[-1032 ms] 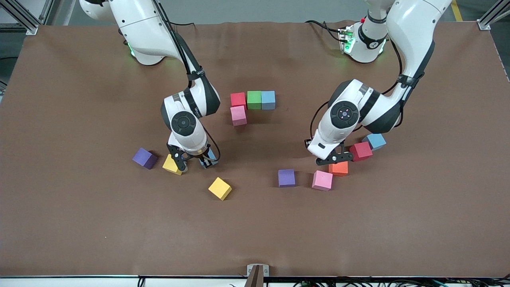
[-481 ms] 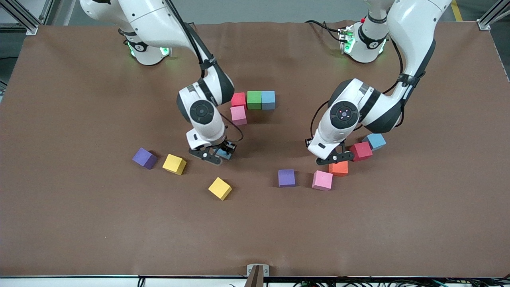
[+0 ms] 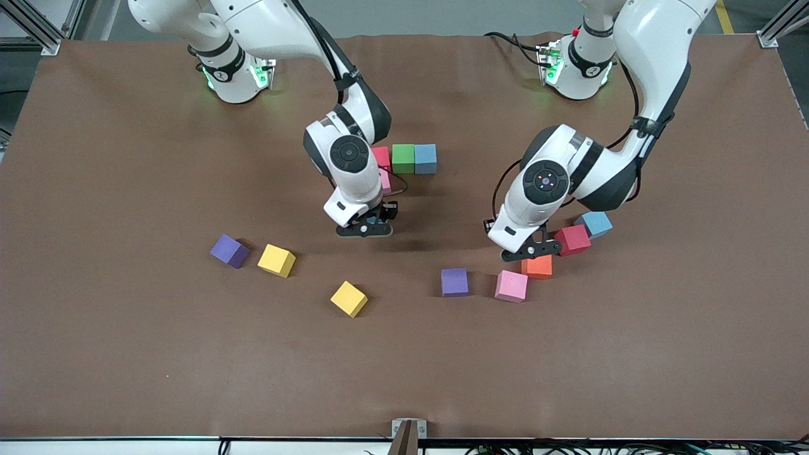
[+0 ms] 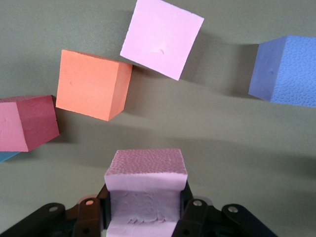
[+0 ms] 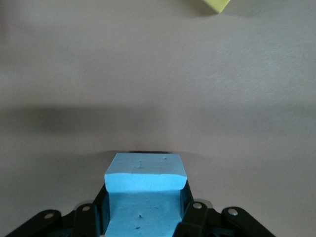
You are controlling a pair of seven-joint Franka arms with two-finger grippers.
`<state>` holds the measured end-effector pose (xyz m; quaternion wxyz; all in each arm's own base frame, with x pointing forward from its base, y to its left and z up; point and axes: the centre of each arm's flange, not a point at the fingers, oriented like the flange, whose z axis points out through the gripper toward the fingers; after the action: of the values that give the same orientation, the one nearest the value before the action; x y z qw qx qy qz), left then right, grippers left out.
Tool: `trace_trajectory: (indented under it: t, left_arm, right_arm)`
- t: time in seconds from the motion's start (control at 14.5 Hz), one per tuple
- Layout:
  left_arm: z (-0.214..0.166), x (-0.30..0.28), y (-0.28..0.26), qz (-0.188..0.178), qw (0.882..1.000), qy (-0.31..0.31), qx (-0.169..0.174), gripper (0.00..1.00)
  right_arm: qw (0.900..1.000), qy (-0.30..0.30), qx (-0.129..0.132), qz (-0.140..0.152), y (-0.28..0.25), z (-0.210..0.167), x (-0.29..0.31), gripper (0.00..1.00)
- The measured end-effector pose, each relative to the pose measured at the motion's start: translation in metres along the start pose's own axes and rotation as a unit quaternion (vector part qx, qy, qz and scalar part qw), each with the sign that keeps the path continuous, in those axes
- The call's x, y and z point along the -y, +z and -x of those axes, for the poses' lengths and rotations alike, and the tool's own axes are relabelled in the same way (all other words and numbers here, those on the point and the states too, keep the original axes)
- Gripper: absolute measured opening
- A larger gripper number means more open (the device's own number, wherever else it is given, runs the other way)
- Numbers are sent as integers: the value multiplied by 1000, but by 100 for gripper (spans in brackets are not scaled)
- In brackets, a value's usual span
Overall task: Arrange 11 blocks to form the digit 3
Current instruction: 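Grasp the light blue cube with the right gripper and carry it toward the row, then lower the light blue cube by the row while the left gripper carries pink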
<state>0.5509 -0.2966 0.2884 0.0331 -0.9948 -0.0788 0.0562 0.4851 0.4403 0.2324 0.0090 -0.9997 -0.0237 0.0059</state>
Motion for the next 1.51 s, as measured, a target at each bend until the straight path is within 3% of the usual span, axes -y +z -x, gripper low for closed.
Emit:
trace_trajectory:
  t: [0.34, 0.96, 1.51]
  left_arm:
    - [1, -1, 0, 0, 1000, 1, 0, 53]
    - [11, -15, -4, 4, 1000, -9, -1, 53]
    - [23, -34, -11, 9, 997, -81, -7, 53]
  right_arm:
    - [1000, -17, 5, 10, 10, 19, 8, 56]
    - [1000, -9, -13, 24, 3, 35, 17, 56]
    - [1000, 5, -13, 25, 5, 39, 19, 56]
